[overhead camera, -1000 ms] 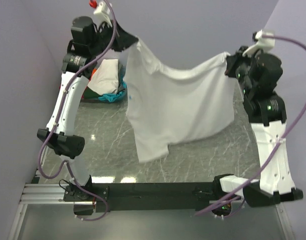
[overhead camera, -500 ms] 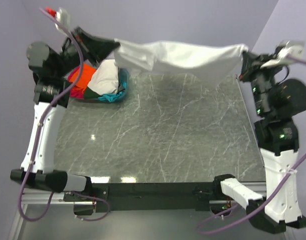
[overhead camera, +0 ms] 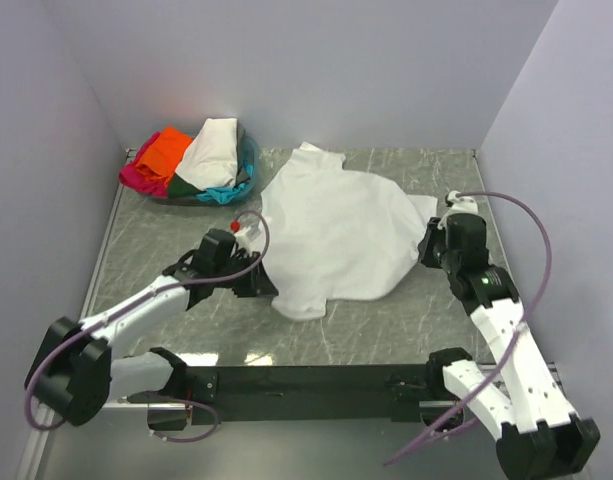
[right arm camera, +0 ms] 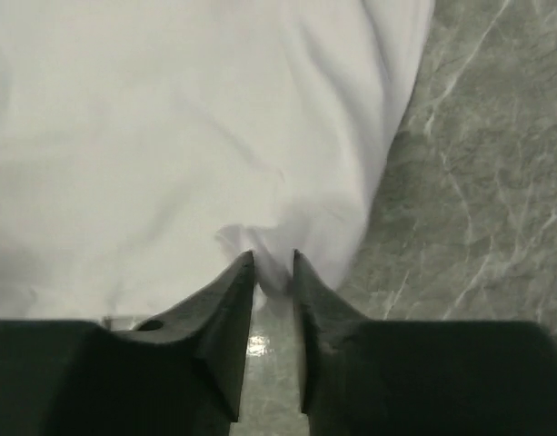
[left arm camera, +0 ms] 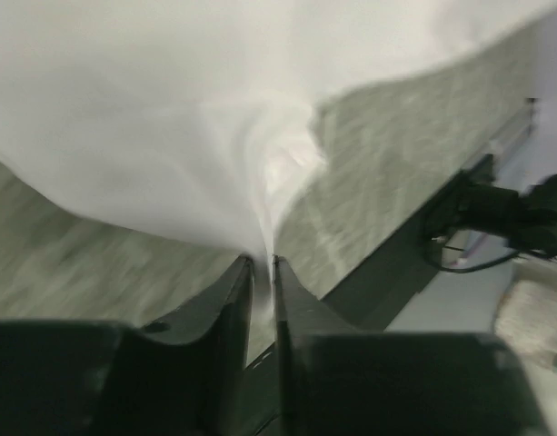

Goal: Fold and stack the t-shirts
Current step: Flatten the tshirt out

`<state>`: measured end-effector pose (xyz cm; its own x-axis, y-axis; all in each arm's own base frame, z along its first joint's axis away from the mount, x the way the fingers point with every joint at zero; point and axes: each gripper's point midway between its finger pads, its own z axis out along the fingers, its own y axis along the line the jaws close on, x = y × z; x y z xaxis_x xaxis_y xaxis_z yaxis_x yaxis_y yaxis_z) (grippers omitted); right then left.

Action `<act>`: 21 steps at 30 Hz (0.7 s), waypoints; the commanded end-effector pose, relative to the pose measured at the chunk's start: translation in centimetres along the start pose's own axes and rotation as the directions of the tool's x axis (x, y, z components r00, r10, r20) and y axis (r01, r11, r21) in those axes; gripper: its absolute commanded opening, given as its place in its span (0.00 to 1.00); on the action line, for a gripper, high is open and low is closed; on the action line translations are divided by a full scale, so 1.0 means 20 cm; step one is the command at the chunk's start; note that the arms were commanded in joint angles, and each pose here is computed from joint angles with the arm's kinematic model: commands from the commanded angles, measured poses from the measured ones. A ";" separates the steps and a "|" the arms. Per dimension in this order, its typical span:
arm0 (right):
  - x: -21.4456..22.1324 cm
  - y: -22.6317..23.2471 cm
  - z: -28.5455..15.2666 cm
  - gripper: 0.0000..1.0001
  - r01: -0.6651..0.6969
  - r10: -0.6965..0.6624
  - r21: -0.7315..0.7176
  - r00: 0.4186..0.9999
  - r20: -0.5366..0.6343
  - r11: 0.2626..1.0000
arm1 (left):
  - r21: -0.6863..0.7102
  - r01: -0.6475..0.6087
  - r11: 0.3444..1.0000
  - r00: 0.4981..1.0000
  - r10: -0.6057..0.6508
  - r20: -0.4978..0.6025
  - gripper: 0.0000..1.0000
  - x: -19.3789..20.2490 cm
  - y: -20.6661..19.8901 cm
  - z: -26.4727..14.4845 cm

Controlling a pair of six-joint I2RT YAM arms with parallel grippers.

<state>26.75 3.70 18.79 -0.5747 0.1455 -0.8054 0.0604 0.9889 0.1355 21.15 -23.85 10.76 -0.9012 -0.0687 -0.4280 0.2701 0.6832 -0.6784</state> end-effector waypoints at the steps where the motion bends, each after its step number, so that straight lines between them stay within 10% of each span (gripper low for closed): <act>1: -0.10 0.04 -0.16 0.34 -0.109 0.112 -0.042 0.989 0.092 0.993 | -0.083 -0.027 0.996 0.976 0.045 0.214 0.31 -0.15 0.00 -0.15; 5: -0.10 -0.03 -0.26 0.58 -0.155 0.152 0.015 0.980 0.126 0.988 | -0.089 -0.021 0.996 0.967 0.043 0.251 0.99 -0.12 -0.04 -0.29; 12: -0.18 0.03 -0.23 0.68 -0.183 0.187 -0.042 0.966 0.180 0.982 | -0.059 -0.085 0.995 0.918 0.102 0.384 0.99 -0.34 -0.20 -0.38; 21: -0.19 0.08 0.30 0.68 -0.172 0.172 0.022 0.985 0.001 0.985 | 0.010 -0.096 0.995 0.944 0.088 0.317 0.99 -0.58 -0.21 0.04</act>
<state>30.43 4.69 18.78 -0.5655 0.2951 -0.7702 0.1653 0.9554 0.2447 27.55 -23.63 15.33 -0.7740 -0.2115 -0.5969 0.2642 0.7487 -0.6080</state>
